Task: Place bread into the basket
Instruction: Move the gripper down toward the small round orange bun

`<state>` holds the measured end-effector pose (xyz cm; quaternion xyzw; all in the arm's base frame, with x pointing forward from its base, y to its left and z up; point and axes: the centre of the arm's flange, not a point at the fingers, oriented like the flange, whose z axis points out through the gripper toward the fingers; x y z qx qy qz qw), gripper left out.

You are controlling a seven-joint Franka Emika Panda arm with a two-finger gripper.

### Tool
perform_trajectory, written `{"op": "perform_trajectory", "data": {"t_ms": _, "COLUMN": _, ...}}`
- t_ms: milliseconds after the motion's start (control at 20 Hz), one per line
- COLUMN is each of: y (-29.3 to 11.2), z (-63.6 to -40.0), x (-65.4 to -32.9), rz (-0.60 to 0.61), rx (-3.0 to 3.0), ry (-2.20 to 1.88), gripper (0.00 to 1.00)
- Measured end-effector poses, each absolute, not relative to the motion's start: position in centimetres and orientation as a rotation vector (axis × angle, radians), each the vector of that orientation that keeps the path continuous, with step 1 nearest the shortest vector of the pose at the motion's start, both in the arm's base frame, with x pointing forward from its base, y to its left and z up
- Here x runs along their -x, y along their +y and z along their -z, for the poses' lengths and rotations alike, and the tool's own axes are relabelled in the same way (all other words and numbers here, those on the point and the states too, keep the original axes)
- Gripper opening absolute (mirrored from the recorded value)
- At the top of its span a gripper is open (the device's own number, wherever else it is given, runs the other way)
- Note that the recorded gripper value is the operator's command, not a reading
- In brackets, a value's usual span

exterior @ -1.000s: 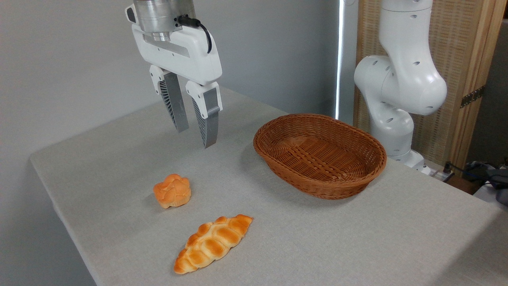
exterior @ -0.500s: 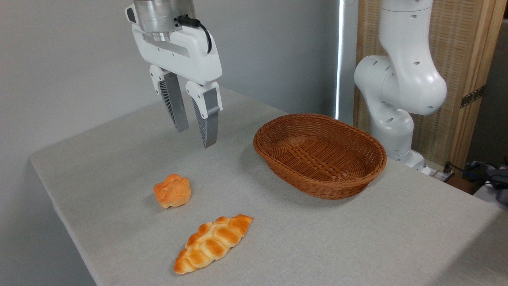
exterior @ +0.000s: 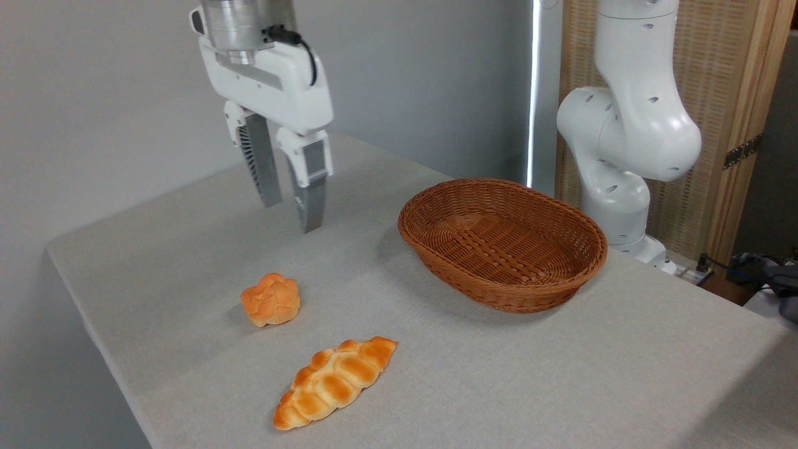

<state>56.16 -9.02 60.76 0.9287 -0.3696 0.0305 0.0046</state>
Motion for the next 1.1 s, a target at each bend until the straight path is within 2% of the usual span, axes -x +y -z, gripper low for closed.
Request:
{"op": "perform_trajectory", "data": {"t_ms": 250, "y": -13.4, "z": -57.8, "x": -57.6, "rz": -0.113, "rx": -2.867, "ry": -1.255, "gripper": 1.00}}
{"op": "perform_trajectory", "data": {"t_ms": 650, "y": -15.0, "z": -55.1, "x": -58.9, "rz": -0.093, "rx": -2.852, "ry": -1.285, "gripper": 1.00}}
{"op": "perform_trajectory", "data": {"t_ms": 1100, "y": -19.8, "z": -49.1, "x": -59.2, "rz": 0.061, "rx": -2.790, "ry": -1.395, "gripper": 1.00}}
